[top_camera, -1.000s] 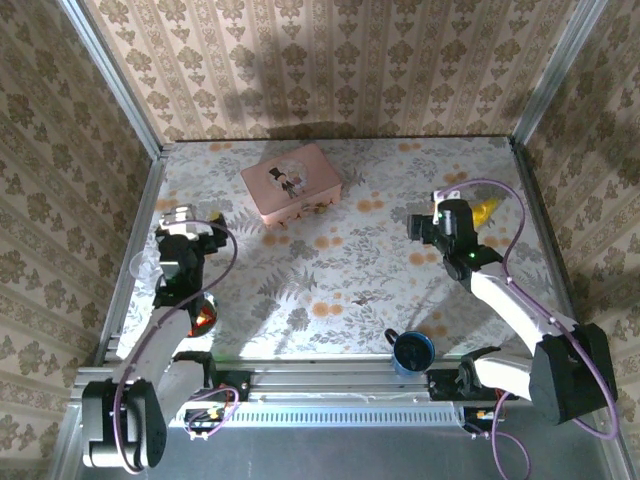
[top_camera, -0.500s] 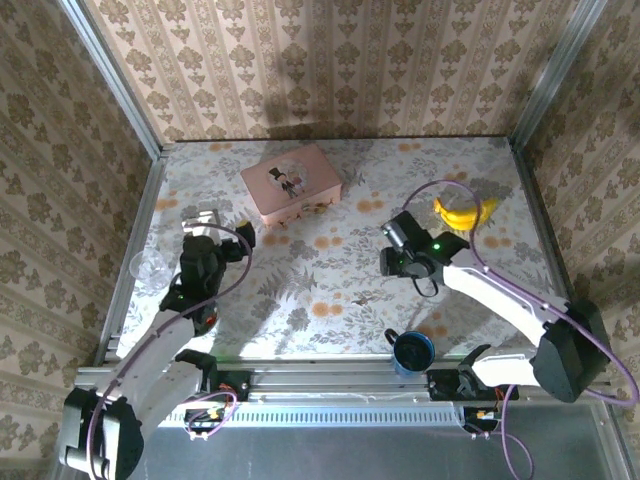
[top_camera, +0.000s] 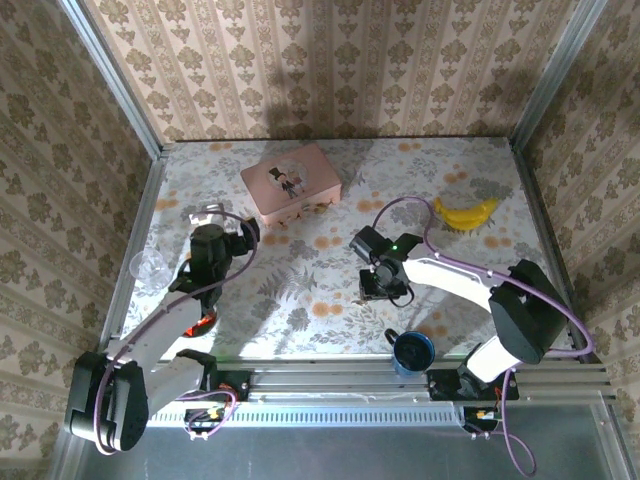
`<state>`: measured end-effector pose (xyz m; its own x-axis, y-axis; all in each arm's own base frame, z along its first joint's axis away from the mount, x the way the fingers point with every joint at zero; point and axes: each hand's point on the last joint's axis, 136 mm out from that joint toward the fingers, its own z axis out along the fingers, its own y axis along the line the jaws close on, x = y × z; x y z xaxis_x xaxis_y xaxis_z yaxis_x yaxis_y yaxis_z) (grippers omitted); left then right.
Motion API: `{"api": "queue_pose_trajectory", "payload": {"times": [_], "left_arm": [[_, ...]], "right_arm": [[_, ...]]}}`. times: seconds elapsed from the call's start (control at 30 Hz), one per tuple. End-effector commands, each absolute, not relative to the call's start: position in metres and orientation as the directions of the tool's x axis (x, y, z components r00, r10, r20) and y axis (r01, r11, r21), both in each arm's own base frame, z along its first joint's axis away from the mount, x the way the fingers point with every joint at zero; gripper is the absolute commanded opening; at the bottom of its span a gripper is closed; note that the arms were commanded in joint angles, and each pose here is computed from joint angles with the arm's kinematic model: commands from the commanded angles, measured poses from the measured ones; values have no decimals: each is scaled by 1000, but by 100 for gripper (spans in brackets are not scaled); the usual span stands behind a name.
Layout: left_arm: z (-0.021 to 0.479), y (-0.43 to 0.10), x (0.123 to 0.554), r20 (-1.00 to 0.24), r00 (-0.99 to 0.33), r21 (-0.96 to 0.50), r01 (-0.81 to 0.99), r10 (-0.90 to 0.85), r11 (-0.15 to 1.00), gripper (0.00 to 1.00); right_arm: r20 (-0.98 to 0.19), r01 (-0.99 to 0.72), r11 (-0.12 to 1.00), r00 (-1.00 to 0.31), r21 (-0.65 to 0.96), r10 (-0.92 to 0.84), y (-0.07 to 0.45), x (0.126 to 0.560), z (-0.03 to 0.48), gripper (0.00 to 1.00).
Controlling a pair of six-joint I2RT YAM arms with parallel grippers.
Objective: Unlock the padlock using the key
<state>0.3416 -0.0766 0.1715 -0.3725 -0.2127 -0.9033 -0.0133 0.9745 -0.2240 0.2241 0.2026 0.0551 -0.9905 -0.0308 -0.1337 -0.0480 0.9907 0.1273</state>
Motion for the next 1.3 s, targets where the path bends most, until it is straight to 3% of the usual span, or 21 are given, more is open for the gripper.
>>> {"api": "queue_pose_trajectory", "payload": {"times": [0.0,0.5,1.0,1.27], "left_arm": [[190,-71,347,-913,-313,-262,-40,-261,964,100],[185,-65,347,-902,-322,-278,-72,-286,958,100],[180,-69,353,-889,-340,-305,-55,-305,951,100],[178,-68,353,-886,-348,-307,-58,-307,950,100]], "right_arm": [[-78,-33,986,-997,163,-21,213,215,41,37],[-16,-24,987,-1000,158,-22,225,217,16,28],[-28,-10,986,-1000,168,-6,231,220,18,21],[-40,-4,982,-999,186,3,236,223,21,28]]}}
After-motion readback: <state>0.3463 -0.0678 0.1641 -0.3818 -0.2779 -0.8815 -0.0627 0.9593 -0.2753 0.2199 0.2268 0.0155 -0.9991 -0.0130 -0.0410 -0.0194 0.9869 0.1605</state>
